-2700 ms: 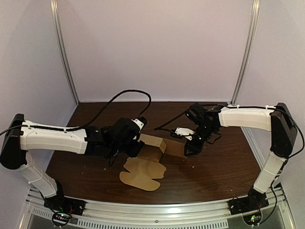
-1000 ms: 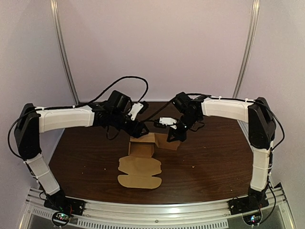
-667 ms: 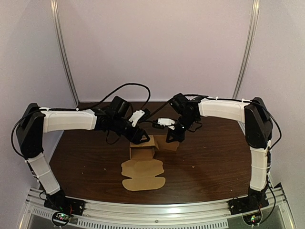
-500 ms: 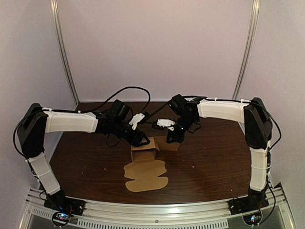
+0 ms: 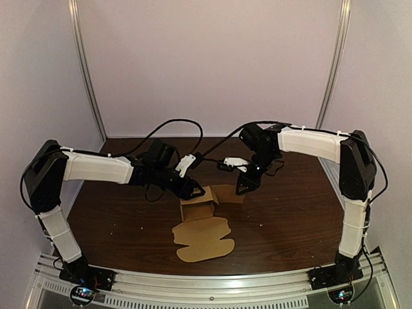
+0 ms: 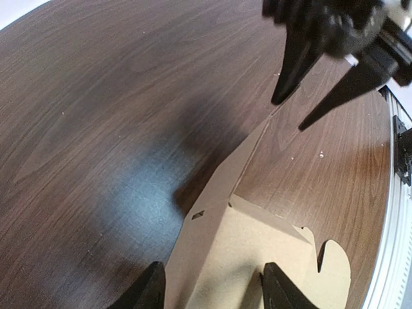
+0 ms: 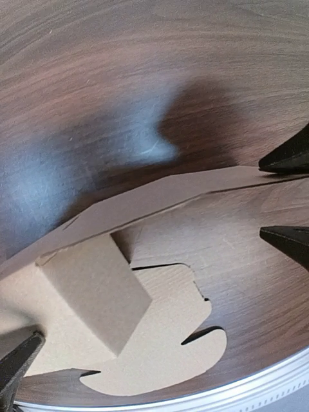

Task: Fold the paper box

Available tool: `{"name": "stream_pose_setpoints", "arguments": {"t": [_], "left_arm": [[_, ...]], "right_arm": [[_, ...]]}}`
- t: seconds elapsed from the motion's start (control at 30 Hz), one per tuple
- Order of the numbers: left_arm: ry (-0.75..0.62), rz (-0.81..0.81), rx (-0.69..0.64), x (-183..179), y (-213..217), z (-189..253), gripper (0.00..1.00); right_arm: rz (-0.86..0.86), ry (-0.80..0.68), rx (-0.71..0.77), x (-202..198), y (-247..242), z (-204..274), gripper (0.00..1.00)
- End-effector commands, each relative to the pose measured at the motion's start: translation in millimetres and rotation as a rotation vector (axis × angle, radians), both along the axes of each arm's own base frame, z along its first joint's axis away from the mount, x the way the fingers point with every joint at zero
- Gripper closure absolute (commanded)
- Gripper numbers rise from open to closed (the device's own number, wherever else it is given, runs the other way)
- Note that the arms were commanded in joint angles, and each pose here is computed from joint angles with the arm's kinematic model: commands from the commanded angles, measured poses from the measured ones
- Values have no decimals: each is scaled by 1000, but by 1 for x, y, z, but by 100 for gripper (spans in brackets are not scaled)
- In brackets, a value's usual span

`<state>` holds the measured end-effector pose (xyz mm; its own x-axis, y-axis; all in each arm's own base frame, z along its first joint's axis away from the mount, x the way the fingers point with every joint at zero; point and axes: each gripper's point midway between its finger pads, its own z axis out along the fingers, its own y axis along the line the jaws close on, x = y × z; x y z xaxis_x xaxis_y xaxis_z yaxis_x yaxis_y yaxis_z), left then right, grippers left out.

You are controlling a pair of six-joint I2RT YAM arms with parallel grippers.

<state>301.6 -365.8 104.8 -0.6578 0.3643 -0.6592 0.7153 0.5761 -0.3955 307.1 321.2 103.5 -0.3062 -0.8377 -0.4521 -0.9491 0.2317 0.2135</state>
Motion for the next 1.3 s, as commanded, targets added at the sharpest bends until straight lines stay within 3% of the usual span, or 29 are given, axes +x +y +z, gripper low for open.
{"name": "stream_pose_setpoints", "arguments": {"t": [0.0,0.13,0.27,0.5,0.77,1.27], "left_arm": [[81,12,61,-14,11,-35,47],[88,14,51,-16,10,-36,47],[87,11,45,-15,9,-36,47],[94,3,36,-16,7,-37,47],[105,6,38,-17,7,-39,47],[56,33,-51,-15,11,0,46]], "right_arm": [[-73,13,22,9,-30,26,70],[-120,-87,47,16,-25,35,65],[-125,-247,91,25,2,46,52],[-114,-168,66,30,33,8,50],[-47,-192,49,15,54,-11,35],[-100,-224,61,16,65,-10,35]]}}
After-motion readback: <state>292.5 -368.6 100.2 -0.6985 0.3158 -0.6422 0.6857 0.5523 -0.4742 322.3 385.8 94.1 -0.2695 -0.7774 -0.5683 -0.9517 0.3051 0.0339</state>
